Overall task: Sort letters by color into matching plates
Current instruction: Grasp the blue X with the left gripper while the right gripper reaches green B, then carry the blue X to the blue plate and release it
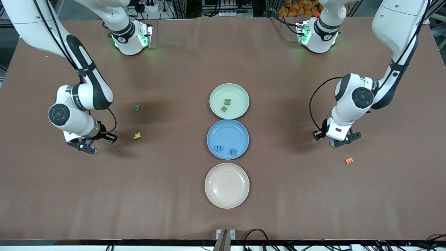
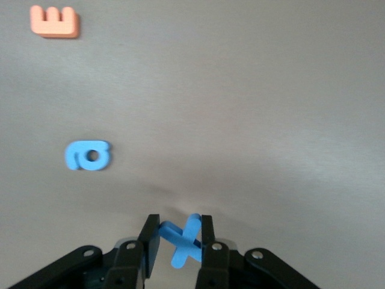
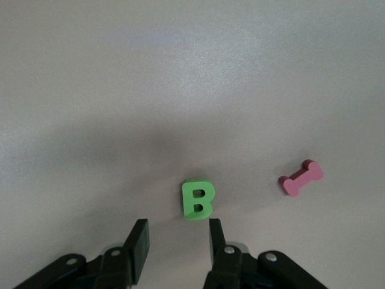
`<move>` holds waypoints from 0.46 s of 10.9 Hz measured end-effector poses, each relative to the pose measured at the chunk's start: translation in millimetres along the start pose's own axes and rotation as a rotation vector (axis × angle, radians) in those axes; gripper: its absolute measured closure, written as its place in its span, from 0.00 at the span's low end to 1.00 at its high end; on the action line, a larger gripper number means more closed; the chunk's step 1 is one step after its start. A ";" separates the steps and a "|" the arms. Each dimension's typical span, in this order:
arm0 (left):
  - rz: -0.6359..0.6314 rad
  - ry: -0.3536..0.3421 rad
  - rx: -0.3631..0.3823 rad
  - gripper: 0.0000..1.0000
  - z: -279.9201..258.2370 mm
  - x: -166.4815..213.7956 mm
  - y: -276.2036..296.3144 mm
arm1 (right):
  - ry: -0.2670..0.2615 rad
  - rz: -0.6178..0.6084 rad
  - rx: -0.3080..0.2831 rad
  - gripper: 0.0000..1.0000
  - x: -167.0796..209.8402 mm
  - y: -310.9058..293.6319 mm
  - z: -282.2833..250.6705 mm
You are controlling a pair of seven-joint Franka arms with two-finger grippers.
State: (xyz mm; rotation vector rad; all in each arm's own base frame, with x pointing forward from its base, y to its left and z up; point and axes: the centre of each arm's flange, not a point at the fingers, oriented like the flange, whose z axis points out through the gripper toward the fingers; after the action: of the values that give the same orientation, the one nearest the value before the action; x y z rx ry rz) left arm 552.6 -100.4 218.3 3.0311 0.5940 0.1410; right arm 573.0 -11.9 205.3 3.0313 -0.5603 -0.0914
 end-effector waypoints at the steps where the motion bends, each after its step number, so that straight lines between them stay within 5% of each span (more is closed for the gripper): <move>1: -0.015 0.002 -0.006 0.68 -1.3 -4.0 11.0 | 0.000 -0.025 0.001 0.52 0.3 0.7 0.8; 5: -0.102 0.004 -0.039 0.68 1.1 -15.6 61.7 | 0.005 -0.057 0.008 0.52 3.7 6.7 8.1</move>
State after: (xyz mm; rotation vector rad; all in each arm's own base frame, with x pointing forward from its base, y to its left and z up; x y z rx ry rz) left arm 561.5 -163.5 220.0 2.9561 0.7353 0.1528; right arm 573.4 -19.8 197.5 3.0543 -0.4754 -0.0850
